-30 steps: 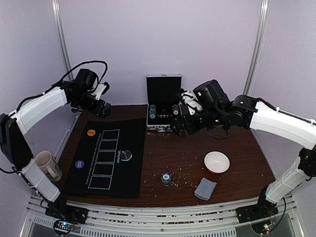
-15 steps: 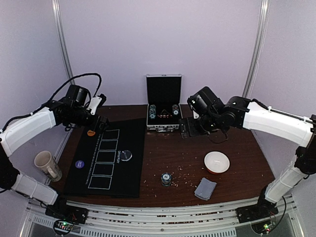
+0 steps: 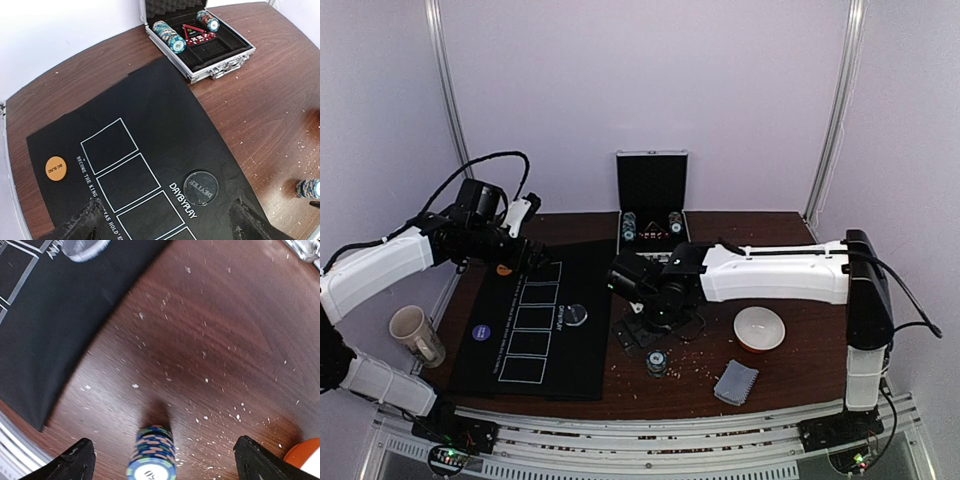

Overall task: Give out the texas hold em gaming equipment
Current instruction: Pick up the poker chip from the pile of poker chips.

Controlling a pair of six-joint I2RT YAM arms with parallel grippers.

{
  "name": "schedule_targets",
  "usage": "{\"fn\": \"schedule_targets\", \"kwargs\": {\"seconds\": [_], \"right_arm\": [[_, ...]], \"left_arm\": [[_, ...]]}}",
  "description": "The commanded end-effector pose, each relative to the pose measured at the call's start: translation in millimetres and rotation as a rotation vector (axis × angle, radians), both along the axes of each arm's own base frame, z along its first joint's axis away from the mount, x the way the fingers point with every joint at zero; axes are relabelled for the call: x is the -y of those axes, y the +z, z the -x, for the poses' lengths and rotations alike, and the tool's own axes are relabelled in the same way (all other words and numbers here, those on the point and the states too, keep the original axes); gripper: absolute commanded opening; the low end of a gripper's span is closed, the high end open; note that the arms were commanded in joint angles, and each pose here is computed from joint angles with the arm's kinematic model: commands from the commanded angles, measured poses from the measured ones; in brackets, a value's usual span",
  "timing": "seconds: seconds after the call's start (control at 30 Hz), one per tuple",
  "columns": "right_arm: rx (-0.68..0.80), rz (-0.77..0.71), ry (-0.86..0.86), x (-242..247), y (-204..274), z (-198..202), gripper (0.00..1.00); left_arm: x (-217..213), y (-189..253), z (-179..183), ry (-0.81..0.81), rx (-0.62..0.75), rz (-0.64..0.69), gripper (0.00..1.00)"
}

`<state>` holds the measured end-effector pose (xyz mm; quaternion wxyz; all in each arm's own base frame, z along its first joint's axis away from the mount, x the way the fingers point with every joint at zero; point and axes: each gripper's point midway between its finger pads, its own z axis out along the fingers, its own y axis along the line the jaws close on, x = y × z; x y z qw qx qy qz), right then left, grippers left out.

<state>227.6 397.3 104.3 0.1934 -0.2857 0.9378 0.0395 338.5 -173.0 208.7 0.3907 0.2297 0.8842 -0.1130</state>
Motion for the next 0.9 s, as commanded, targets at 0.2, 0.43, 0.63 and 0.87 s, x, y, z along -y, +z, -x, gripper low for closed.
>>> {"fn": "schedule_targets", "kwargs": {"seconds": [0.2, 0.43, 0.63, 0.87], "right_arm": [[-0.176, 0.154, 0.088, 16, -46, 21, 0.95], [-0.218, 0.122, 0.090, 12, -49, 29, 0.78], [-0.239, 0.146, 0.078, 17, -55, 32, 0.69], [-0.207, 0.176, 0.064, 21, -53, 26, 0.65]], "left_arm": [[-4, 13, -8, 0.010, 0.081, -0.017, 0.90], [-3, 10, -9, 0.009, 0.074, -0.024, 0.90], [-3, 8, -10, 0.008, 0.071, -0.030, 0.90], [-3, 8, -10, 0.005, 0.071, -0.030, 0.90]]}}
